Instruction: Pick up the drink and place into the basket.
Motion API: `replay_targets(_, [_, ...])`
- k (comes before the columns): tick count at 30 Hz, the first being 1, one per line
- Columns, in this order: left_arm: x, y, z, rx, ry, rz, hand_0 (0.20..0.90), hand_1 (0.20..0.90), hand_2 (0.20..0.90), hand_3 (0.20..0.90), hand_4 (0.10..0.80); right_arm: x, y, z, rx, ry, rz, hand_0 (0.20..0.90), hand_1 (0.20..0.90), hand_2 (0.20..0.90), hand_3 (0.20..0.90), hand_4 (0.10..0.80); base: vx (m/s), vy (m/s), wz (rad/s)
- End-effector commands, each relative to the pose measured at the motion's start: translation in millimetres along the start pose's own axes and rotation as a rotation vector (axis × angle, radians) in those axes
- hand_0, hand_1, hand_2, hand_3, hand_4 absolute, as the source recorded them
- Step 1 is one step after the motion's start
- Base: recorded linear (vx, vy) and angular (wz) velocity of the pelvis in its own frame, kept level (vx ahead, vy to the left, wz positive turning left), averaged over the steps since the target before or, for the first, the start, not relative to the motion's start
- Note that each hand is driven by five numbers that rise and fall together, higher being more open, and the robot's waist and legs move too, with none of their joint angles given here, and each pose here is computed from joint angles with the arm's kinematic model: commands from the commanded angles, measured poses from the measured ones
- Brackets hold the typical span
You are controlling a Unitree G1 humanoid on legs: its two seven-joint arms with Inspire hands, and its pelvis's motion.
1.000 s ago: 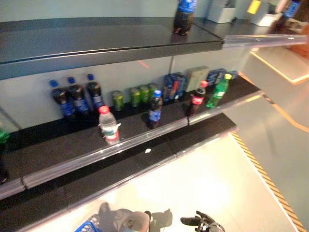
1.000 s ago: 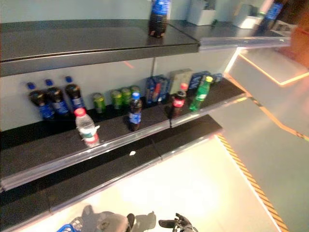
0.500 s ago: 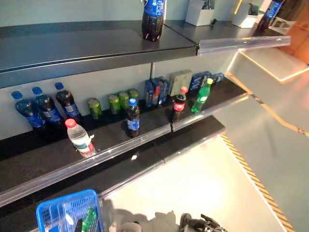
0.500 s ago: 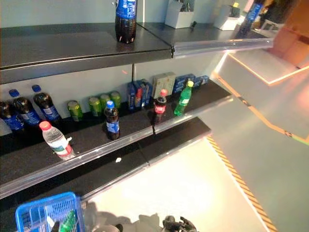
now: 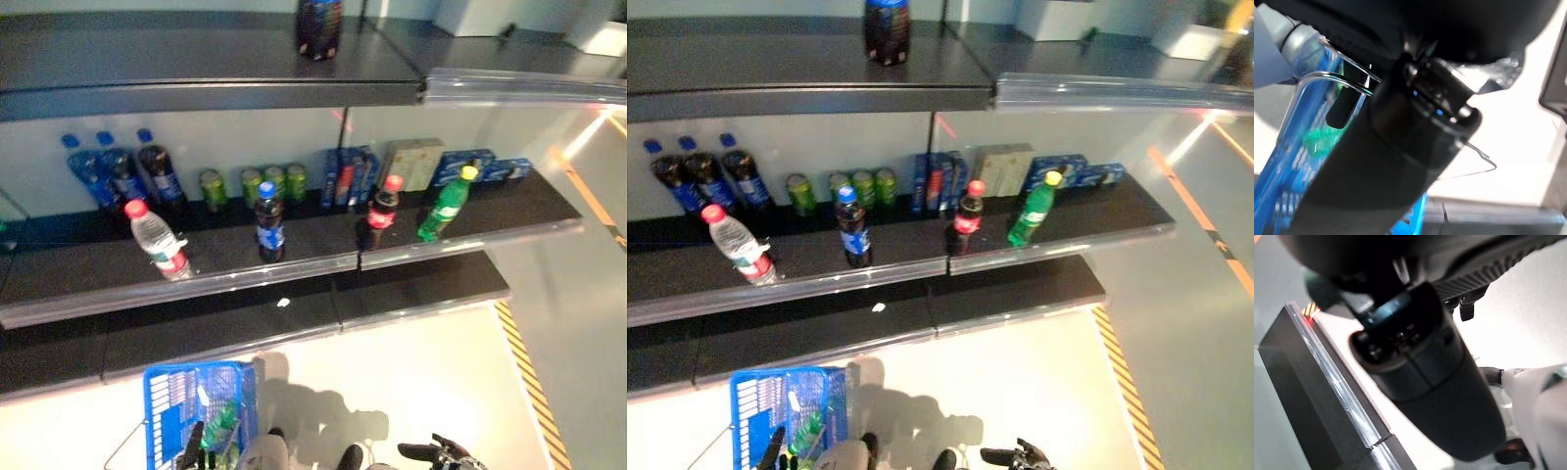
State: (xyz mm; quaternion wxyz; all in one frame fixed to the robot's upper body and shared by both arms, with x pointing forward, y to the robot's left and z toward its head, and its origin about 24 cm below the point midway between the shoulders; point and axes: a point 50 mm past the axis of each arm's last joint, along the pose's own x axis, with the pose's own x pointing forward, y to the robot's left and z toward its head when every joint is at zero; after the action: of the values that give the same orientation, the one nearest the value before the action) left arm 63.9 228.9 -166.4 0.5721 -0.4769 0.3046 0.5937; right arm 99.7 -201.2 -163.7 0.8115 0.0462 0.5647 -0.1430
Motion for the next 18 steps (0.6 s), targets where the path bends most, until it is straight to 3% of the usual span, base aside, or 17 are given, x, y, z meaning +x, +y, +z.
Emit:
replay_targets(1, [2.5, 21.8, 72.9, -0.074, -0.290, 0.033, 0.300, 0.300, 0.300, 0.200, 0.100, 0.8, 5.6, 32.4, 0.038, -0.121, 0.008, 0.900, 0.900, 0.900, 0.900, 0.800, 0.214, -0.107, 0.46])
replay_targets(10, [4.5, 19.8, 82.8, -0.082, -0.287, 0.031, 0.300, 0.300, 0.300, 0.200, 0.100, -0.2, 12.5, 6.7, 0.037, -0.044, 0.007, 0.900, 0.900, 0.900, 0.900, 0.800, 0.229, -0.062, 0.42])
replay_targets(15, [2.9, -29.0, 77.1, -0.059, -0.270, -0.061, 0.300, 0.300, 0.300, 0.200, 0.100, 0.9, 5.0, 12.2, 0.057, -0.090, -0.003, 0.900, 0.900, 0.900, 0.900, 0.800, 0.168, -0.397, 0.72])
replay_targets(18, [0.6, -42.3, 75.3, -0.052, -0.275, -0.093, 0.300, 0.300, 0.300, 0.200, 0.100, 1.2, 7.0, 21.4, 0.061, -0.111, 0.005, 0.900, 0.900, 0.900, 0.900, 0.800, 0.166, -0.469, 0.74])
